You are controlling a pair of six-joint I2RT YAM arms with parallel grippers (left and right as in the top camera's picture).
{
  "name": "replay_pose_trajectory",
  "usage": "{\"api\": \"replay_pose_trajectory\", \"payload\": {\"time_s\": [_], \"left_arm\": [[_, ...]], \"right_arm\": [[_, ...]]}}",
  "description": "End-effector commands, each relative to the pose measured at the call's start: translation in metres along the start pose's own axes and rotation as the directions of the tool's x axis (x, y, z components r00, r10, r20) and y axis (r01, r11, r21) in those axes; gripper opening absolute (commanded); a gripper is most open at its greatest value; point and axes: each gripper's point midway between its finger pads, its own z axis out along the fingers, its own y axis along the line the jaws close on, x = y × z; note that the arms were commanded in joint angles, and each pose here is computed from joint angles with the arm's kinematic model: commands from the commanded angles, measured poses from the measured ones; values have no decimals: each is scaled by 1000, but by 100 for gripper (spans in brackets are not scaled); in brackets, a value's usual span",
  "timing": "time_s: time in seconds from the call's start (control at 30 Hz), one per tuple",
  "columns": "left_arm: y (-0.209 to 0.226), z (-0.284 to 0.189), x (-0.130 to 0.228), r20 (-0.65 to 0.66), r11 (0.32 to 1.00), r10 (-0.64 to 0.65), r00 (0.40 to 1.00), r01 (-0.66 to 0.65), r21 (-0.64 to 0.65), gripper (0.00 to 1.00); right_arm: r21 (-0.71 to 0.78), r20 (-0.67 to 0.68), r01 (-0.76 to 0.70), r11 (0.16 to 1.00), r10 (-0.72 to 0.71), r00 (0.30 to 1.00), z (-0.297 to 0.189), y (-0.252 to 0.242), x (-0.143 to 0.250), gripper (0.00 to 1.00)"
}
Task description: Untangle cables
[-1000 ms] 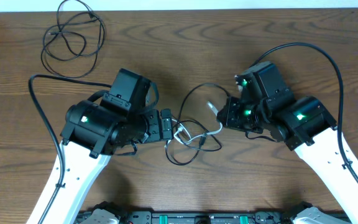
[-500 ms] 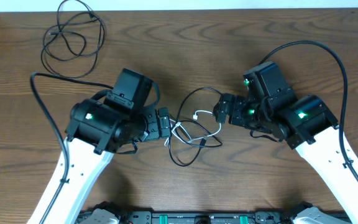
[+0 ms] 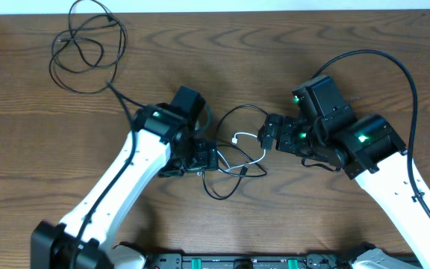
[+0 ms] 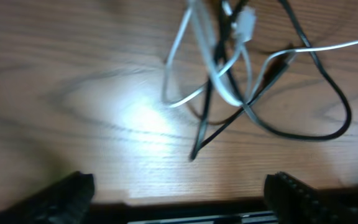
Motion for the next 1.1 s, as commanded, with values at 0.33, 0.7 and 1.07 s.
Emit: {"api": "replay_pose_trajectory", "payload": {"time_s": [0.33, 0.7, 1.07], "left_arm": [[-2, 36, 5, -156, 1000, 12, 988, -14, -9, 44], [-2, 36, 5, -153, 1000, 13, 988, -14, -8, 27], [-6, 38, -2, -129, 1000, 20, 991, -19, 6, 37]], "right_arm": [[23, 0, 8, 1000, -8, 1000, -2, -5, 0, 99], [24, -1, 8, 1000, -8, 1000, -1, -5, 0, 99], [34, -13, 7, 999, -6, 1000, -1, -8, 3, 99]]}}
